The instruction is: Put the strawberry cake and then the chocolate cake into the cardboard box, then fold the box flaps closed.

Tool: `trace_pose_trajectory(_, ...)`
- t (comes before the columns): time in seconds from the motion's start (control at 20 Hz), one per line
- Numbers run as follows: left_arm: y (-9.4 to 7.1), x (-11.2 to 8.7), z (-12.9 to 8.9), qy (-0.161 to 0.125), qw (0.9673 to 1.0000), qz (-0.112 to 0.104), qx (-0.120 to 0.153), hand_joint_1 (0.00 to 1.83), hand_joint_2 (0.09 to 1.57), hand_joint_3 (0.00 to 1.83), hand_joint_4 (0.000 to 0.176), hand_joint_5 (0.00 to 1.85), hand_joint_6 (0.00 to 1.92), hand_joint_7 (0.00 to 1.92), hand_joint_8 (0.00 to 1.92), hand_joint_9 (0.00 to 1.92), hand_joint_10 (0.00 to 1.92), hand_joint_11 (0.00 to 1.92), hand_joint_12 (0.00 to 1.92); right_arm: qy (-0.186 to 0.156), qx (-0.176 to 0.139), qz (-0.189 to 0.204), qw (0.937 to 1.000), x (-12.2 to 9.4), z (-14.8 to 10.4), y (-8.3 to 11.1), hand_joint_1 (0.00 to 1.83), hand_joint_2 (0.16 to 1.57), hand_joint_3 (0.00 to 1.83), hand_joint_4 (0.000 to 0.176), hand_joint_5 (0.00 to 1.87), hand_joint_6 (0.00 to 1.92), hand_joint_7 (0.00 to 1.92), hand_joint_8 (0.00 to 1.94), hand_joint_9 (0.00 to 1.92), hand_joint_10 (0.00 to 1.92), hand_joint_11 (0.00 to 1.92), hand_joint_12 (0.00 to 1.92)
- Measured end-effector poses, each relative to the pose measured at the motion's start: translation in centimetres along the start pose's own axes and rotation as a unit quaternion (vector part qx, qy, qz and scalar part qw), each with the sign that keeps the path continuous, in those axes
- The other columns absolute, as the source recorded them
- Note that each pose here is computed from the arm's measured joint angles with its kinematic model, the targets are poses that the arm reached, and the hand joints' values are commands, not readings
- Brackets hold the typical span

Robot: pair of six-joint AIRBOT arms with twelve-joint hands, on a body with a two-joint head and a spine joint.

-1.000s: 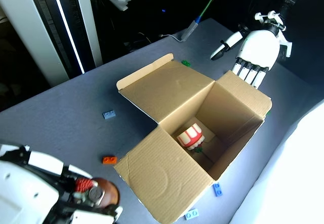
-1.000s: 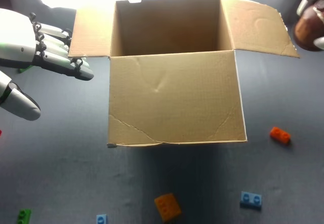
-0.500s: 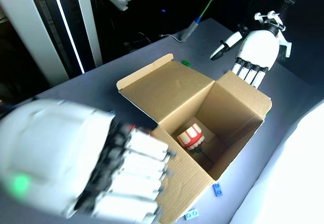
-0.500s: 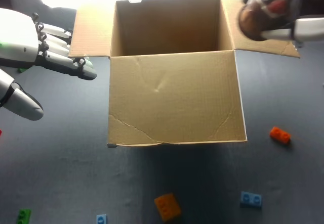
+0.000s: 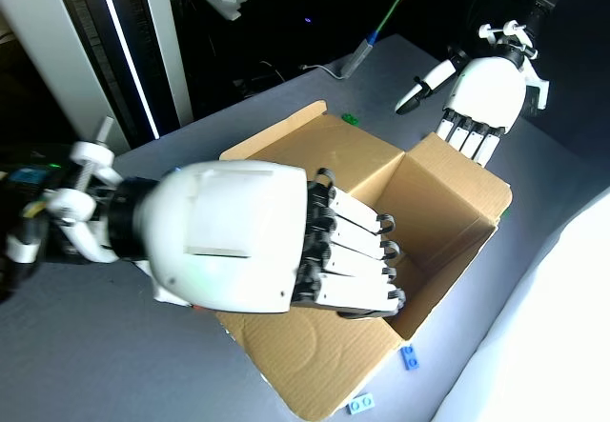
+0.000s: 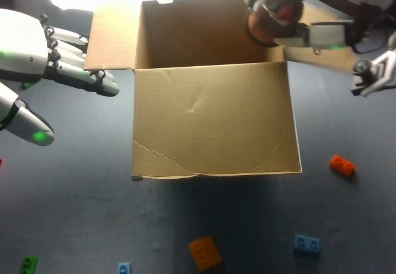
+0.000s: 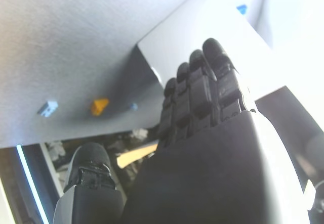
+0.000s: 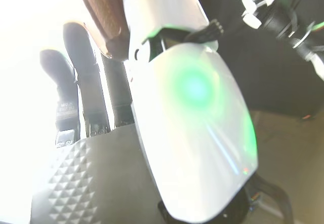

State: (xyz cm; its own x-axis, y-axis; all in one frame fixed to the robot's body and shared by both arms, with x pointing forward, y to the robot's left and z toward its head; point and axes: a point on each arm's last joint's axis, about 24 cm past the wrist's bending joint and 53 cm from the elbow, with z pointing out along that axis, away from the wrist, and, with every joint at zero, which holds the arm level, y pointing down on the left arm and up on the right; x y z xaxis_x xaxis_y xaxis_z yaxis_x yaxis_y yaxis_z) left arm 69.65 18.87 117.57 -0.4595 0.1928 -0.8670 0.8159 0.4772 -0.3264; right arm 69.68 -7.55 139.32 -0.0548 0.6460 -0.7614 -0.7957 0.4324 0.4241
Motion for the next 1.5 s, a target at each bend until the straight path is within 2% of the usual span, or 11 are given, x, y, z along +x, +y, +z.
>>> trace_pose_trajectory(0.25,-0.1,0.0,0.1,0.0,1.0,-0.001,0.0,0.0,1.14,0.0,0.0,0.15,0.0,0.22,0.0,0.21,0.0,0.0,0.61,0.015,-0.003,-0.004,0.9999,1.4,1.4,0.4,1.19,1.19,0.0,0.0,0.88,1.08,0.81,1.4,0.57,1.53,0.26,1.92)
trace_pose_trajectory(0.4,0.0,0.0,0.1,0.0,1.0,-0.001,0.0,0.0,1.12,0.0,0.0,0.17,0.0,0.24,0.0,0.23,0.01,0.0,0.7,0.02,0.0,0.002,0.9998,1.8,2.0,0.6,1.19,1.19,0.0,0.0,0.89,1.11,0.8,1.36,0.58,1.49,0.27,1.92)
trace_pose_trajectory(0.55,-0.1,0.0,0.2,0.0,1.0,-0.001,0.001,0.0,1.14,0.0,0.0,0.14,0.0,0.22,0.0,0.21,0.0,0.0,0.68,0.031,-0.001,0.006,0.9995,2.9,2.8,1.0,1.18,1.2,0.0,0.003,0.87,1.16,0.78,1.37,0.55,1.5,0.28,1.92)
trace_pose_trajectory(1.0,-0.2,0.0,0.3,0.001,1.0,0.0,0.003,0.0,1.11,0.0,0.0,0.16,0.0,0.22,0.0,0.22,0.0,0.0,0.74,0.049,0.016,0.0,0.9986,4.1,3.2,0.1,1.18,1.2,0.0,0.003,0.85,1.16,0.8,1.37,0.6,1.45,0.27,1.92)
trace_pose_trajectory(1.1,-0.2,0.0,0.3,0.0,1.0,0.0,0.002,0.0,1.1,0.0,0.0,0.17,0.0,0.23,0.0,0.23,0.01,0.0,0.79,0.051,0.018,0.002,0.9985,4.2,3.2,0.1,1.18,1.21,0.0,0.0,0.84,1.14,0.79,1.42,0.56,1.57,0.3,1.92)
trace_pose_trajectory(1.15,-0.2,0.0,0.3,0.001,1.0,0.0,0.002,0.0,1.1,0.0,0.0,0.17,0.0,0.24,0.0,0.24,0.01,0.0,0.79,0.052,0.02,0.004,0.9984,4.3,3.2,0.0,1.18,1.2,0.0,0.0,0.79,1.21,0.84,1.34,0.62,1.53,0.28,1.92)
trace_pose_trajectory(1.2,-0.2,0.0,0.3,0.001,1.0,0.0,0.002,0.0,1.1,0.0,0.0,0.16,0.0,0.25,0.01,0.25,0.01,0.0,0.79,0.052,0.02,0.005,0.9984,4.3,3.1,-0.1,1.1,1.24,0.0,0.0,0.73,1.33,0.7,1.04,0.58,1.45,0.26,1.92)
trace_pose_trajectory(1.25,-0.2,0.0,0.3,0.0,1.0,0.0,0.002,0.0,1.12,0.0,0.0,0.17,0.0,0.26,0.01,0.27,0.01,0.0,0.81,0.053,0.021,0.005,0.9984,4.3,3.1,-0.1,1.05,1.16,0.0,0.0,0.48,0.97,0.61,0.75,0.5,1.29,0.17,1.92)
trace_pose_trajectory(1.35,-0.2,0.0,0.3,0.0,1.0,0.0,0.002,0.0,1.12,0.0,0.0,0.18,0.0,0.26,0.0,0.27,0.01,0.0,0.83,0.054,0.022,0.006,0.9983,4.5,3.1,-0.2,0.92,1.14,0.0,0.0,0.33,0.6,0.53,0.38,0.38,1.04,0.02,1.88)
trace_pose_trajectory(1.4,-0.2,0.0,0.3,0.0,1.0,0.0,0.002,0.0,1.12,0.0,0.0,0.18,0.0,0.25,0.0,0.27,0.0,0.0,0.83,0.056,0.024,0.005,0.9981,4.5,3.0,-0.3,0.85,1.13,0.0,0.0,0.24,0.44,0.45,0.21,0.28,0.86,0.0,1.72)
trace_pose_trajectory(1.5,-0.2,0.0,0.3,0.0,1.0,0.0,0.002,0.0,1.11,0.0,0.0,0.19,0.01,0.26,0.01,0.27,0.01,0.0,0.83,0.057,0.026,0.005,0.998,4.6,3.0,-0.4,0.8,1.06,0.0,0.0,0.15,0.16,0.35,0.03,0.2,0.53,0.0,1.38)
